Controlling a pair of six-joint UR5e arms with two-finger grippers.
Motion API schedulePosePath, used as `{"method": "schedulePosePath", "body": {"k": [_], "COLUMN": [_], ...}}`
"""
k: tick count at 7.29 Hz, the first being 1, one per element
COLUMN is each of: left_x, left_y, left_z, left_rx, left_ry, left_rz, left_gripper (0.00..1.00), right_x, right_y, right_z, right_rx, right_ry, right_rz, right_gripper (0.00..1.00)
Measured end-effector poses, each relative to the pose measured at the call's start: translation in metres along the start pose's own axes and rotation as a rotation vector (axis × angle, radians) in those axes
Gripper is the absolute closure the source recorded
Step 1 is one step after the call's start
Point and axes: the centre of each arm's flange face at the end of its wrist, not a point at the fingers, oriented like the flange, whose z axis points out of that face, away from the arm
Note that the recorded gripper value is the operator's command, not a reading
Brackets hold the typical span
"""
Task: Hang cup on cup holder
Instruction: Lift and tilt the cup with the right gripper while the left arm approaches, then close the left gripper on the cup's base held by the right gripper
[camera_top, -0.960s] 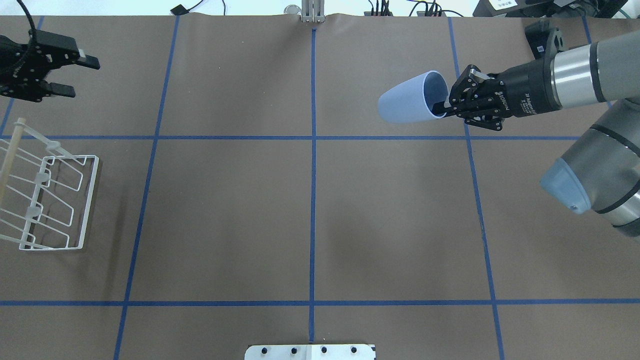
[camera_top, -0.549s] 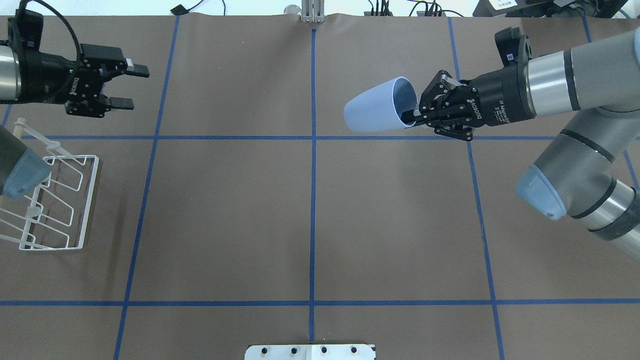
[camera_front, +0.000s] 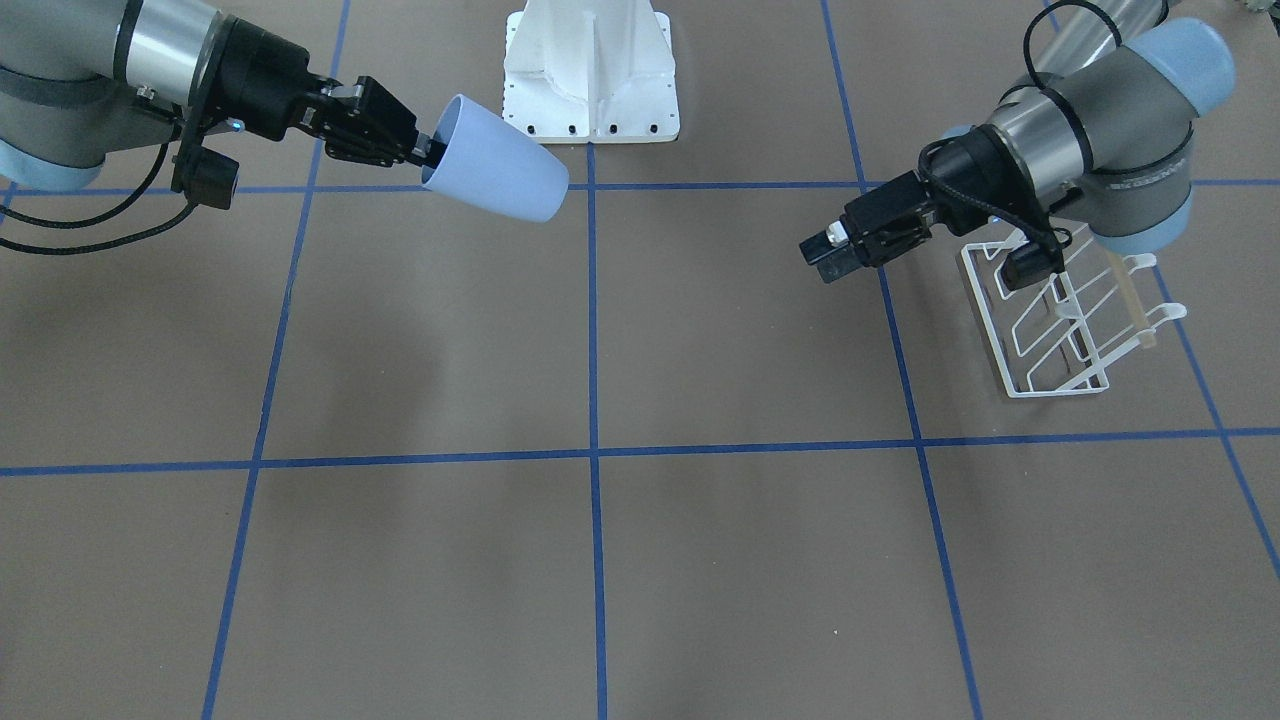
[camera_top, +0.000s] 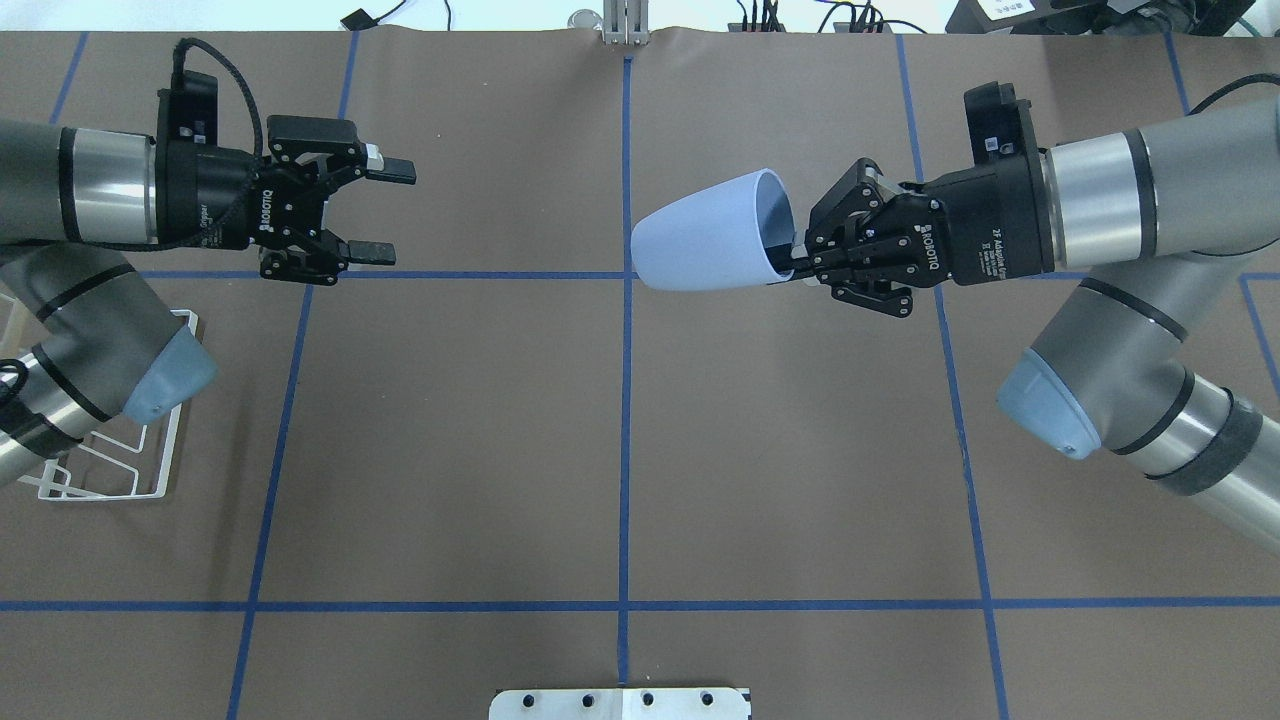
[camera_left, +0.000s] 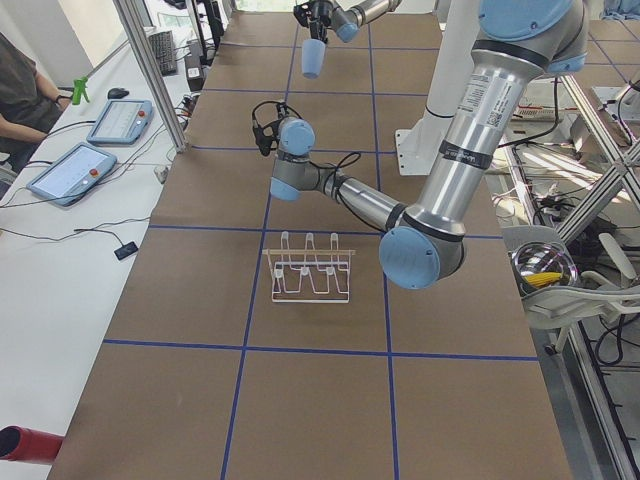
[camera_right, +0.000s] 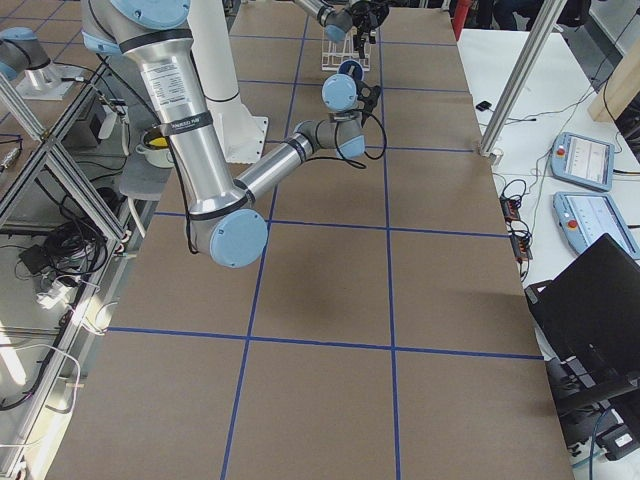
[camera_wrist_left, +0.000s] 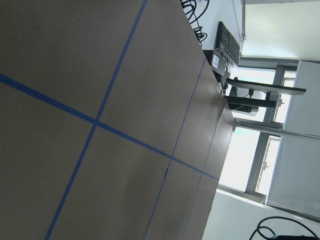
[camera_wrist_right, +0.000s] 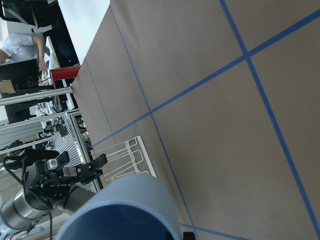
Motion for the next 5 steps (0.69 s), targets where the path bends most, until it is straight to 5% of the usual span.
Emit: {"method": "schedulePosePath", "body": {"k": [5], "left_x": [0.006], "left_y": [0.063], "left_z": [0.029], "left_rx": [-0.198], "left_ry": [0.302], "left_rz": [-0.102], "left_gripper": [0.02], "right_x": [0.01], "right_y": [0.045], "right_z": [0.022], "right_rx": [-0.125], "right_ry": [-0.195], "right_rz": [0.002], "right_gripper": [1.0]}}
